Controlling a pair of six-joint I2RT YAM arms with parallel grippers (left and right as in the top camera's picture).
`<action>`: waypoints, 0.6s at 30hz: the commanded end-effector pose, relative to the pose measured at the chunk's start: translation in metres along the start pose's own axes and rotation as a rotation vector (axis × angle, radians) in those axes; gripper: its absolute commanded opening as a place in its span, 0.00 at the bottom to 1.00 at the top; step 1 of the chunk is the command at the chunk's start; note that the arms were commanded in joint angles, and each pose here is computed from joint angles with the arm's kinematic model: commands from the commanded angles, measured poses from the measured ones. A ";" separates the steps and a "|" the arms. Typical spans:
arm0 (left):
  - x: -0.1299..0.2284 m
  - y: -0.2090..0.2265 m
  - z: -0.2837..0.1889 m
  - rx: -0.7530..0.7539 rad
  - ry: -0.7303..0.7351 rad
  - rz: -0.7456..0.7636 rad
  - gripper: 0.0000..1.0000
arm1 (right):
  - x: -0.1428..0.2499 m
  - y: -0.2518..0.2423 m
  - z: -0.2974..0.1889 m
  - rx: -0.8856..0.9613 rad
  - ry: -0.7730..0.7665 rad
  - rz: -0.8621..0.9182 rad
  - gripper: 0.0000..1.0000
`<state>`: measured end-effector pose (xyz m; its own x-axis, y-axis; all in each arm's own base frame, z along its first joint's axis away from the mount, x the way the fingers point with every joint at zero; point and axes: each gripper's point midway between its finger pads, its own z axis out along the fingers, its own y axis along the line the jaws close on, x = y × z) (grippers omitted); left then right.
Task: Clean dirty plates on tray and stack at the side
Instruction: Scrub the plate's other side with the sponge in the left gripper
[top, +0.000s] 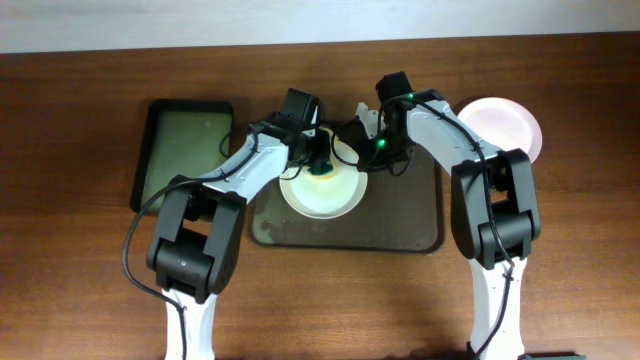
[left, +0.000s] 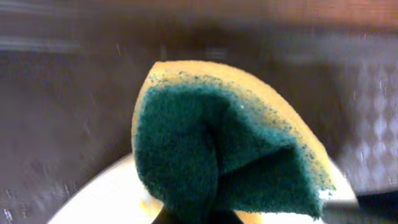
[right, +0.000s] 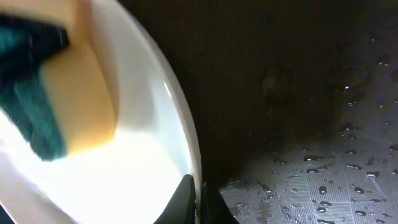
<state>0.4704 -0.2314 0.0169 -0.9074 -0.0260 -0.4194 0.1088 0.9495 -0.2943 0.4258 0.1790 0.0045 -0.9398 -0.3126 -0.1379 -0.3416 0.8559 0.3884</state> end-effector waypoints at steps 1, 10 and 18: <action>-0.018 0.033 0.016 -0.137 -0.099 -0.012 0.00 | 0.018 -0.001 0.015 0.020 0.065 -0.004 0.04; -0.063 0.081 -0.010 -0.465 -0.336 0.013 0.00 | 0.020 -0.004 0.015 0.042 0.074 -0.004 0.04; -0.096 0.109 -0.081 -0.744 -0.523 -0.021 0.00 | 0.020 -0.005 0.015 0.049 0.074 -0.004 0.04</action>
<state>0.5288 -0.1673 0.0451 -0.6956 -0.0331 -0.7176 -0.1300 0.9882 0.0805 0.4280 0.1835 0.0047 -0.9435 -0.2985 -0.1438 -0.3312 0.8612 0.3854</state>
